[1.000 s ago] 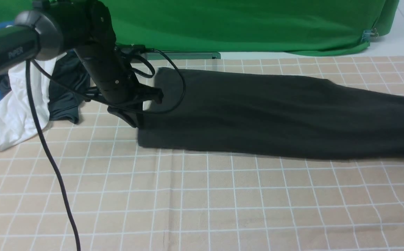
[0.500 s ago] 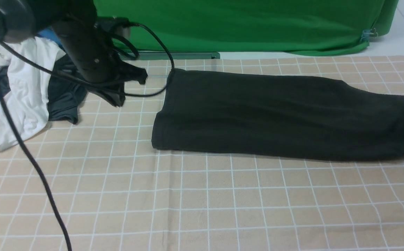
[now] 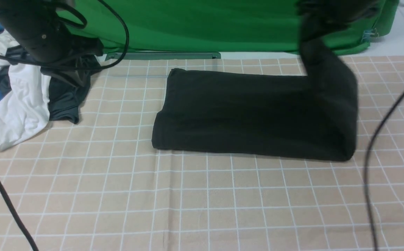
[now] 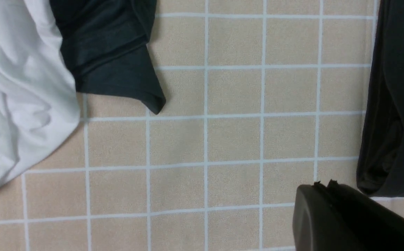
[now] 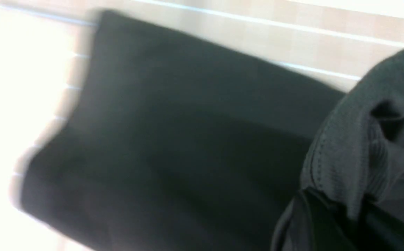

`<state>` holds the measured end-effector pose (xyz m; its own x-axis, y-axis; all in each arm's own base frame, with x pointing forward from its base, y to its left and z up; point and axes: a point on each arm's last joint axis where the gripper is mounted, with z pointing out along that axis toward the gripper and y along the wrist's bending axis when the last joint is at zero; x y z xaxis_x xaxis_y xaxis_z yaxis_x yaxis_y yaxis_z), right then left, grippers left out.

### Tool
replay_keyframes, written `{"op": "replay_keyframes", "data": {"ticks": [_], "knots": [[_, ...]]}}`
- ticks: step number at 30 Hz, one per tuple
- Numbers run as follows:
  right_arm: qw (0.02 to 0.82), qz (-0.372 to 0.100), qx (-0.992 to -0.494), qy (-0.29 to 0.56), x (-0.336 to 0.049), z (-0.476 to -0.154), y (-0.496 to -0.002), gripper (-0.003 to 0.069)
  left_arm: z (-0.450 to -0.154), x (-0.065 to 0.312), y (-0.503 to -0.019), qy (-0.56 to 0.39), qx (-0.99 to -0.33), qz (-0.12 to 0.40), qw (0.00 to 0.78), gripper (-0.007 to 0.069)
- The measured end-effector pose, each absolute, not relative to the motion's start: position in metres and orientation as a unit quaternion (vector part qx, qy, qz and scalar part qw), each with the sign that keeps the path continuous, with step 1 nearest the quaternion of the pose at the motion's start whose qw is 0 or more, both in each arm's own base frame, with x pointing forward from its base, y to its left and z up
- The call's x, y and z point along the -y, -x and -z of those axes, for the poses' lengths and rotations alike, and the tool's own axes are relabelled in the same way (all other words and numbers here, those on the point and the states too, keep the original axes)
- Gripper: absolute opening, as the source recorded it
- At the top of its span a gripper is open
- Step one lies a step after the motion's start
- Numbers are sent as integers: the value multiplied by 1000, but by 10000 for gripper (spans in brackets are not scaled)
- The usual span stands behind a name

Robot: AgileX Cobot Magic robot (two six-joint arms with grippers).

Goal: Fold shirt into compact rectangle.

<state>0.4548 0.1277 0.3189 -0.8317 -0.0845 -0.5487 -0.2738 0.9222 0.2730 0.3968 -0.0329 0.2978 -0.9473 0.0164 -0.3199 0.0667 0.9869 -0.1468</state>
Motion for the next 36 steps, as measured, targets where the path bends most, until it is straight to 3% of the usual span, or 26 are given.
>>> {"op": "replay_keyframes", "data": {"ticks": [8, 13, 16, 20, 24, 28, 30, 31, 32, 34, 36], "knots": [[298, -245, -911, 148, -247, -273, -448, 102, -299, 38, -397, -33, -980, 105, 166, 19], [308, -260, -904, 146, -285, -241, -447, 137, -299, 38, -397, -40, -980, 104, 167, 19], [312, -265, -903, 133, -297, -221, -449, 246, -299, 38, -397, -42, -980, 104, 167, 19], [307, -266, -904, 133, -303, -209, -449, 464, -299, 38, -397, -44, -979, 104, 167, 19], [287, -245, -909, 177, -299, -216, -445, 541, -299, 39, -398, -49, -978, 106, 172, 19], [264, -193, -920, 217, -273, -245, -443, 453, -301, 44, -400, -63, -971, 133, 188, 19], [250, -160, -929, 223, -249, -264, -443, 316, -303, 51, -402, -75, -963, 161, 203, 19], [244, -153, -931, 225, -246, -265, -443, 286, -303, 52, -402, -76, -962, 164, 205, 19], [228, -132, -939, 222, -227, -275, -443, 173, -303, 60, -404, -84, -957, 180, 213, 19], [210, -112, -949, 209, -204, -281, -445, 68, -297, 75, -407, -101, -952, 190, 217, 19], [201, -105, -953, 200, -192, -281, -447, 46, -290, 91, -410, -121, -949, 195, 216, 19]]}}
